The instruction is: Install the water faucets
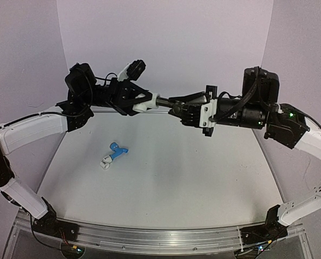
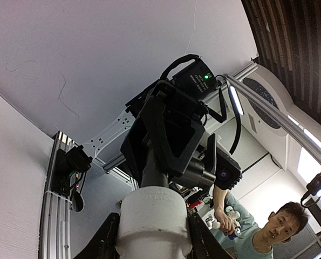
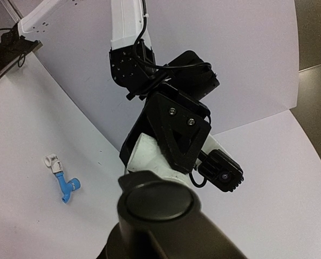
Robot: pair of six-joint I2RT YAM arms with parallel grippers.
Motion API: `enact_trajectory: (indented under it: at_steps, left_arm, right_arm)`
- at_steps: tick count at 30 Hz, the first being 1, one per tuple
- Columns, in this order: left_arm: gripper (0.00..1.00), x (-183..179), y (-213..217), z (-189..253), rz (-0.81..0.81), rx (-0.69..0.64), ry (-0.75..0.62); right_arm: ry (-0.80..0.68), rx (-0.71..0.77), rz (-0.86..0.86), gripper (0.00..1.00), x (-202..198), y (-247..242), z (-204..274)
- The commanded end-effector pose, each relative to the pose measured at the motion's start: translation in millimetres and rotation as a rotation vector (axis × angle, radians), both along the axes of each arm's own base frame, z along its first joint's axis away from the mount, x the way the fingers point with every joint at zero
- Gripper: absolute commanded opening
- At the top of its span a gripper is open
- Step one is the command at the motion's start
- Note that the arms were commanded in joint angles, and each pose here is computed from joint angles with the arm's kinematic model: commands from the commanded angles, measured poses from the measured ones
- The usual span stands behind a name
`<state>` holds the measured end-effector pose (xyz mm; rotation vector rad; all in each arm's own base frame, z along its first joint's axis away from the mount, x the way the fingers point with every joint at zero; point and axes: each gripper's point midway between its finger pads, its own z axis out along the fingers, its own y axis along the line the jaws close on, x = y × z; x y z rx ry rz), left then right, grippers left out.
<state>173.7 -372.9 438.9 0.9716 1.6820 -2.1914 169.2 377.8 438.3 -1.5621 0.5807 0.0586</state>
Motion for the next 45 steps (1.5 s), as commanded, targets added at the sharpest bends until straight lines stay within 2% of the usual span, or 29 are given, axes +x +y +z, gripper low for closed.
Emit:
enact_trajectory:
  at_steps: [1,9,18,24,29,35,45]
  left_arm:
    - [0.0,-20.1,8.0,25.3,-0.003,-0.066,-0.146]
    - [0.0,-25.9,12.1,26.7,0.071,-0.099,-0.305]
    - [0.0,-41.0,18.8,34.1,0.067,-0.169,-0.487]
    - [0.0,-58.1,22.7,35.0,0.084,-0.212,-0.653]
    - [0.0,-63.2,24.1,37.2,0.17,-0.228,-0.813]
    - [0.0,-59.1,31.8,39.4,0.322,-0.258,-1.059]
    - [0.0,-58.1,30.6,15.7,0.393,-0.174,-1.37]
  right_arm:
    - [0.042,0.123,0.028,0.0,-6.3,4.0,30.9]
    - [0.276,0.226,0.024,0.0,-4.7,7.5,39.7]
    - [0.592,0.354,0.116,0.0,-17.2,14.0,59.3]
    - [0.839,0.415,0.168,0.0,-24.2,16.4,69.7]
    - [1.045,0.467,0.183,0.0,-24.1,19.6,71.9]
    - [1.254,0.446,0.232,0.0,-33.2,26.4,66.2]
    - [1.444,0.361,0.305,0.0,-48.3,37.3,57.1]
